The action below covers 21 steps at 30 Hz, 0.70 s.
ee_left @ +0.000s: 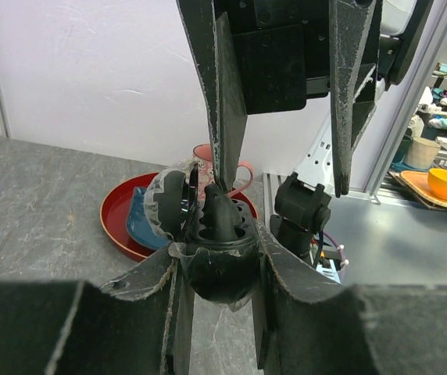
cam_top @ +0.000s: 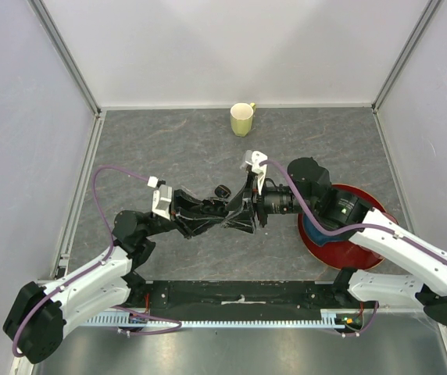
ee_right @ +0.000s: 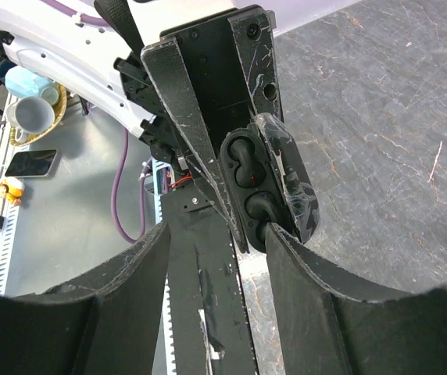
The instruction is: Insert the wireless bluetooth earbuds into the charging case
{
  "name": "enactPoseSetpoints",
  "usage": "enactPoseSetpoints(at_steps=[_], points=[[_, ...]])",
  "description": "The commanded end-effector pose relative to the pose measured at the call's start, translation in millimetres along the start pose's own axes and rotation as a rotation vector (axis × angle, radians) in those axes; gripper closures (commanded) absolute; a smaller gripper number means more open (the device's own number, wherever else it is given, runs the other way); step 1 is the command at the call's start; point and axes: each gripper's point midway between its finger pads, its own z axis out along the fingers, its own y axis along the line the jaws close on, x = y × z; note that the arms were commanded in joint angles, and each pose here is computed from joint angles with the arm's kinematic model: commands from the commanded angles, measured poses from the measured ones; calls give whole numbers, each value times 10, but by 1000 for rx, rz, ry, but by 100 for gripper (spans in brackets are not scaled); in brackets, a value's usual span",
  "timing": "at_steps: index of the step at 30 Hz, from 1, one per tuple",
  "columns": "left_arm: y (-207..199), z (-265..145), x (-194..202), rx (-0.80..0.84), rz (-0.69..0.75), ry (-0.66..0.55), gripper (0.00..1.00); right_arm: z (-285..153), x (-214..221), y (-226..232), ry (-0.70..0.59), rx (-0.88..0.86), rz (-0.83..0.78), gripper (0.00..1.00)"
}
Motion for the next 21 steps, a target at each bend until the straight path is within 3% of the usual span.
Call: enactPoseSetpoints(at_steps=[1,8,21], points=[[-52,23,-154,26,84,-47,98,101,106,-70,28,-1,-6,41],[-33,29,-144,20,80,-45,98,1,119,194,38,-132,-20,41],[-31,1,-103,11,72,-42,98,-338,-491,148,-201,39,-88,41]])
